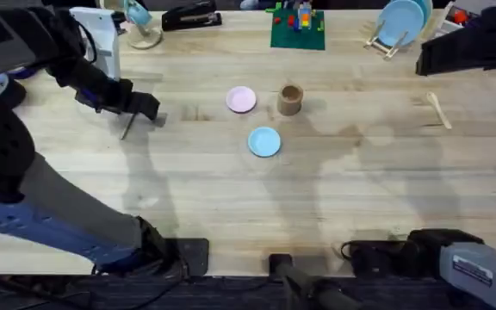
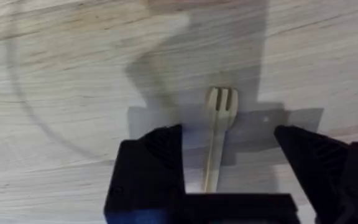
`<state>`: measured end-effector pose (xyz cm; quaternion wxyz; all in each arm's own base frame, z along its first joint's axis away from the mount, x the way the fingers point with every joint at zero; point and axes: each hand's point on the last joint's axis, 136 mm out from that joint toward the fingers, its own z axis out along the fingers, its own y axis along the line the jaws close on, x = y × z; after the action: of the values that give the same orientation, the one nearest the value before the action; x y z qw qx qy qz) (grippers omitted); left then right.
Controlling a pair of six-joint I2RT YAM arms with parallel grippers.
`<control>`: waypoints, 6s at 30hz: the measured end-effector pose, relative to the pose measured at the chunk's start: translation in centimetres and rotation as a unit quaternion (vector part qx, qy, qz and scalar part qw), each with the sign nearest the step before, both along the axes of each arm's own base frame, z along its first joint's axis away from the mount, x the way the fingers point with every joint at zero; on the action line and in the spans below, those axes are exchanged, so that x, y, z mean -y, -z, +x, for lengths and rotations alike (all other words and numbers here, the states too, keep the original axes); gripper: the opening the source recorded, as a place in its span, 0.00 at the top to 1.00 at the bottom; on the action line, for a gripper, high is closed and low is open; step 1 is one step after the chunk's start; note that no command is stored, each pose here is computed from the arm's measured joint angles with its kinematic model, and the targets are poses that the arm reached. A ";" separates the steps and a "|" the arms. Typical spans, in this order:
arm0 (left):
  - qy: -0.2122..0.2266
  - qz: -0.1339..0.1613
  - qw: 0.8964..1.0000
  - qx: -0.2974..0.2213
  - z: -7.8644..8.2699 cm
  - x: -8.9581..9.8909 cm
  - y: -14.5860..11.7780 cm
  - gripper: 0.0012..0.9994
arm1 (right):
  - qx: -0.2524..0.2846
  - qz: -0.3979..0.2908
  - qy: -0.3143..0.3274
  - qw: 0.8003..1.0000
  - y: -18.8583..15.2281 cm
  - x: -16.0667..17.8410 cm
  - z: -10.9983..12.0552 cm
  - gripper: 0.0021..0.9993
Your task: Pick up a utensil and set it on the pink plate, then put the other utensil in the container.
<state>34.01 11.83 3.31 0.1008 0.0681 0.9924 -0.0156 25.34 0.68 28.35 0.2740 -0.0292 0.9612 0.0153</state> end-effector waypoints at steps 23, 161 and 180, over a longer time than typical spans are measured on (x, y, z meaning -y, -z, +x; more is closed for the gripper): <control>-0.006 -0.021 1.000 -0.005 -0.2 0.9 0.0 0.91 | 0.000 0.000 0.000 1.000 0.0 0.0 0.0 0.00; 0.220 -0.059 0.974 -0.012 7.3 28.3 -3.9 0.96 | -0.009 0.000 0.000 1.000 0.2 0.0 -0.4 0.00; 0.219 -0.059 0.974 -0.023 6.9 28.2 -3.7 0.96 | -0.009 0.000 0.000 1.000 0.2 0.0 -0.4 0.00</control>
<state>40.89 -16.35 7.05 0.0757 0.2777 0.9527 -0.0975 24.96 0.68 28.12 0.2654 -0.0290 0.9636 0.0156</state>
